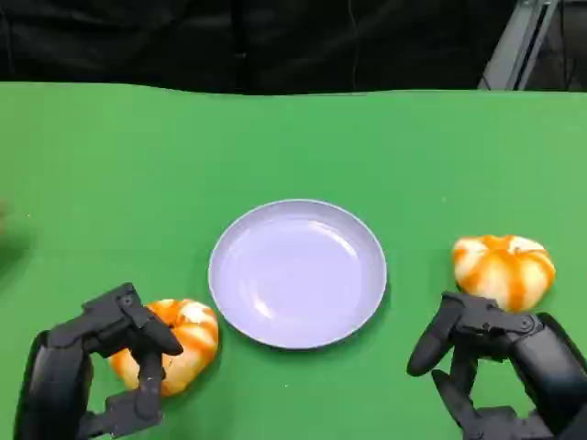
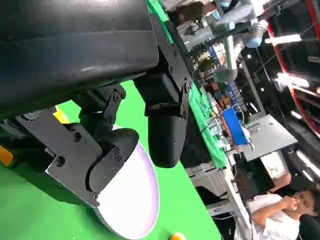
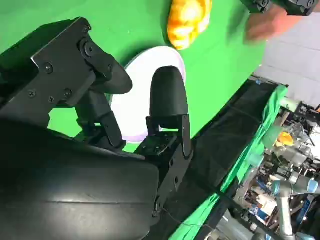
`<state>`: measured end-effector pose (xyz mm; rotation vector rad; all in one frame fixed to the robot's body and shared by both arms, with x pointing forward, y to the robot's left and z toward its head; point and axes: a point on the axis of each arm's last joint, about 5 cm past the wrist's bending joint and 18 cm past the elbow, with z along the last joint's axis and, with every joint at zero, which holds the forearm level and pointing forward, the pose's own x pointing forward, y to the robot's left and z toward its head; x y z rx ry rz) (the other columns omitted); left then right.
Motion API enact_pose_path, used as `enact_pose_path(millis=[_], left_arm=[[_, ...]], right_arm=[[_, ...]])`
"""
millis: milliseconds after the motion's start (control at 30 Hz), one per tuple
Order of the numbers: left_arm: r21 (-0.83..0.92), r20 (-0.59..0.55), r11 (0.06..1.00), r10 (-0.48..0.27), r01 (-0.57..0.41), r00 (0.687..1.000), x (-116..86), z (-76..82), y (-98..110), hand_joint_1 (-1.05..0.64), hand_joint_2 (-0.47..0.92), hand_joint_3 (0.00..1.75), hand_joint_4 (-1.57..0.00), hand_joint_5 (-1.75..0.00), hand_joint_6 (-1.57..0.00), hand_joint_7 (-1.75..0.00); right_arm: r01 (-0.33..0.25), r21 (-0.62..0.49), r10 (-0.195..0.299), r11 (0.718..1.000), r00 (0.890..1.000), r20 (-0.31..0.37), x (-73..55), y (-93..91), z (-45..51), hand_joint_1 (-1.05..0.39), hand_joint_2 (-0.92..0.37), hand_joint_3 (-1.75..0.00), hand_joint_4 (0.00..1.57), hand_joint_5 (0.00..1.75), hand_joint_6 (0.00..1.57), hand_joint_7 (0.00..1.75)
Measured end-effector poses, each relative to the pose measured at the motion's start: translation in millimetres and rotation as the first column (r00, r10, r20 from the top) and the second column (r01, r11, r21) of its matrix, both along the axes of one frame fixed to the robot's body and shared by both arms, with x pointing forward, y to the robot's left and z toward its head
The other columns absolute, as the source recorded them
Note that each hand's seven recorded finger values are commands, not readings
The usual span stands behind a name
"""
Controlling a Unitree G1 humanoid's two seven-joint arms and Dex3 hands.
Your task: Grasp the bread from the table and place it into the plate.
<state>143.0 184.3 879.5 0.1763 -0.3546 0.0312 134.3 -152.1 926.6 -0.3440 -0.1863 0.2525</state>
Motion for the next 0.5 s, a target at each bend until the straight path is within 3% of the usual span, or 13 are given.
enact_pose_path(millis=[500], left_arm=[[-0.001,0.002,1.0,0.0,0.0,1.0,0.0,0.1,0.1,0.03,0.46,1.32,-0.84,-1.66,-0.82,-1.42]], right_arm=[[0.007,0.01,-0.007,1.0,1.0,0.003,0.1,0.5,-0.3,0.05,-0.42,-1.22,0.79,1.68,0.71,1.38]])
